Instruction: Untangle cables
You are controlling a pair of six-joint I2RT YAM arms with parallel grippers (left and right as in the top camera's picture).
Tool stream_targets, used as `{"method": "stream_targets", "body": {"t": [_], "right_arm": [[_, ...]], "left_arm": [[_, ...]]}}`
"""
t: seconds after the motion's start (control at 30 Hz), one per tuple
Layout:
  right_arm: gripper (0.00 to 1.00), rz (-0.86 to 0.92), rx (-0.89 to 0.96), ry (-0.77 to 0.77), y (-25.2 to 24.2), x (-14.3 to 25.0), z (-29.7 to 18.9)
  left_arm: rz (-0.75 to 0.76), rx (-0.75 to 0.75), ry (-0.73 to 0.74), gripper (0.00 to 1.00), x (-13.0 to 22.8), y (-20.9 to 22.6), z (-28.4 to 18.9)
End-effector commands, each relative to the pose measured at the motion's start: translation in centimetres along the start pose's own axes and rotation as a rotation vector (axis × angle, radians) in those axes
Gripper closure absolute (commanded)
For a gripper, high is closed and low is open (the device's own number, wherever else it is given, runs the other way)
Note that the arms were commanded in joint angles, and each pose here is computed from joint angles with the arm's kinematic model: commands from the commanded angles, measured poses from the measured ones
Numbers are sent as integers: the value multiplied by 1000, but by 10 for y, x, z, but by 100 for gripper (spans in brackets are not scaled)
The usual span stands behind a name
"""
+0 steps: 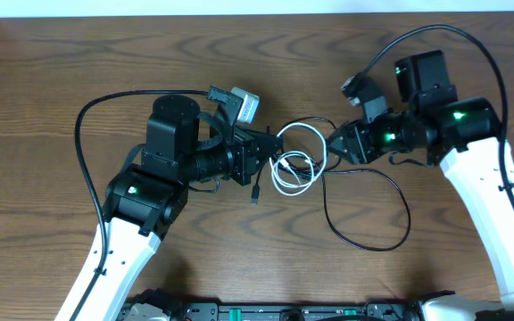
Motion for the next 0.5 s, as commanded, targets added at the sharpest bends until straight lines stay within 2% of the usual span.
{"method": "stream_targets", "body": {"t": [0.0,0.1,0.2,0.27,0.47], "right_arm": [[56,-62,-43,-12,12,-3,1],[55,-73,-48,-9,14,-3,2],[48,-75,-48,-7,14,-3,2],[46,-72,-40,0,14,-2,2],[43,-73,-41,-1,14,-2,2]], "left_arm": [[35,14,-19,93,-6,-8,-4],[29,-79,-72,93,-9,-1,-4],[3,-222,-161,93,-15,9,-7],[-71,-356,-253,93,-20,19,-11],[-103,-269,-221,93,-19,13,-8]]}}
Point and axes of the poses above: each gripper's point midway between its finger pads, its own z axis out along the fingers, its own y axis along the line the jaws close on, x = y × z, the point moved 10 cm from there along -z, back along the fingers, and after that the axes turned 15 degrees about -z, right-handed, at the moved point
